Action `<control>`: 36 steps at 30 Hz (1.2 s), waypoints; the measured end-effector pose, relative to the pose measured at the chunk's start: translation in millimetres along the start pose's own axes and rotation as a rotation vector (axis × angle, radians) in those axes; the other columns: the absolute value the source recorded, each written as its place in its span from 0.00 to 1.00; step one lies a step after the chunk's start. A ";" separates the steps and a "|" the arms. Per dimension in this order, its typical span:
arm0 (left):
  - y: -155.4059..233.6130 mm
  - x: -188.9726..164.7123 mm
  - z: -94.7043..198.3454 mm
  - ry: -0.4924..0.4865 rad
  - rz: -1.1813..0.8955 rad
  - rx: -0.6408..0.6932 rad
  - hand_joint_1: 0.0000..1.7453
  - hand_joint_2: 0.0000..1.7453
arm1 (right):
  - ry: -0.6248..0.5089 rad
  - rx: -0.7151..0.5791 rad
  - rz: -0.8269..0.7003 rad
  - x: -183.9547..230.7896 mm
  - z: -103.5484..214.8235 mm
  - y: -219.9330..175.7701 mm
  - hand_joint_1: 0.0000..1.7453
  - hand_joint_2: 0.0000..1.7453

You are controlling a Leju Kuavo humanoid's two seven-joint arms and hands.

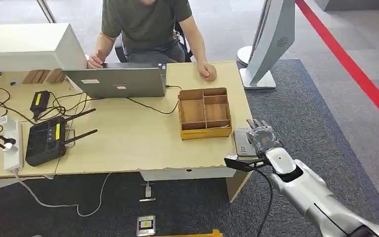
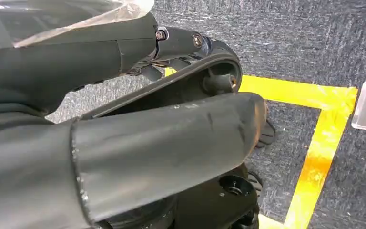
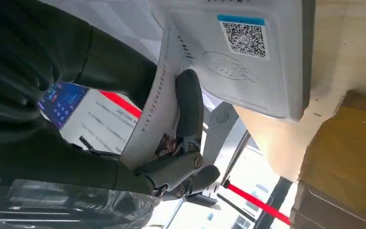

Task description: Pass the card to the sensor for recognition and then transmit it.

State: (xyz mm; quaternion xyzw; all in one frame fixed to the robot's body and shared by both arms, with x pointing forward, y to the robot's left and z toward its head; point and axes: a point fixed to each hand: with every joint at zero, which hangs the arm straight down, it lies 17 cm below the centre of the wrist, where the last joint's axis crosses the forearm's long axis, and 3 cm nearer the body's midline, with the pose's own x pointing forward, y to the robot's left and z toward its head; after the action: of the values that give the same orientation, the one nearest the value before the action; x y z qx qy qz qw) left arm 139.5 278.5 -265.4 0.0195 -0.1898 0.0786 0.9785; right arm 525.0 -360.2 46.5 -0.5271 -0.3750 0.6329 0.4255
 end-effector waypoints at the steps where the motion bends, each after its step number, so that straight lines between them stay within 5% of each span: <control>1: 0.2 0.0 0.0 0.000 0.000 0.000 0.00 0.00 | 0.000 0.000 -0.005 0.6 0.0 0.3 1.00 1.00; 16: -0.4 0.1 0.1 -0.003 -0.014 -0.004 0.00 0.00 | 0.021 -0.008 0.001 -7.3 -6.5 -11.3 1.00 1.00; 36: -5.1 -3.8 1.2 0.002 -0.070 -0.029 0.00 0.00 | -0.010 -0.210 0.171 -10.0 -34.1 -163.6 1.00 1.00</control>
State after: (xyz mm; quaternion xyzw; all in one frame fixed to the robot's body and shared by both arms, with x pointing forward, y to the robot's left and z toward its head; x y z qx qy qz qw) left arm 136.4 272.8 -265.8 0.0118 -0.1890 0.0417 0.9810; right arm 582.8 -310.3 195.4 -0.5953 -0.3950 0.6269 0.3108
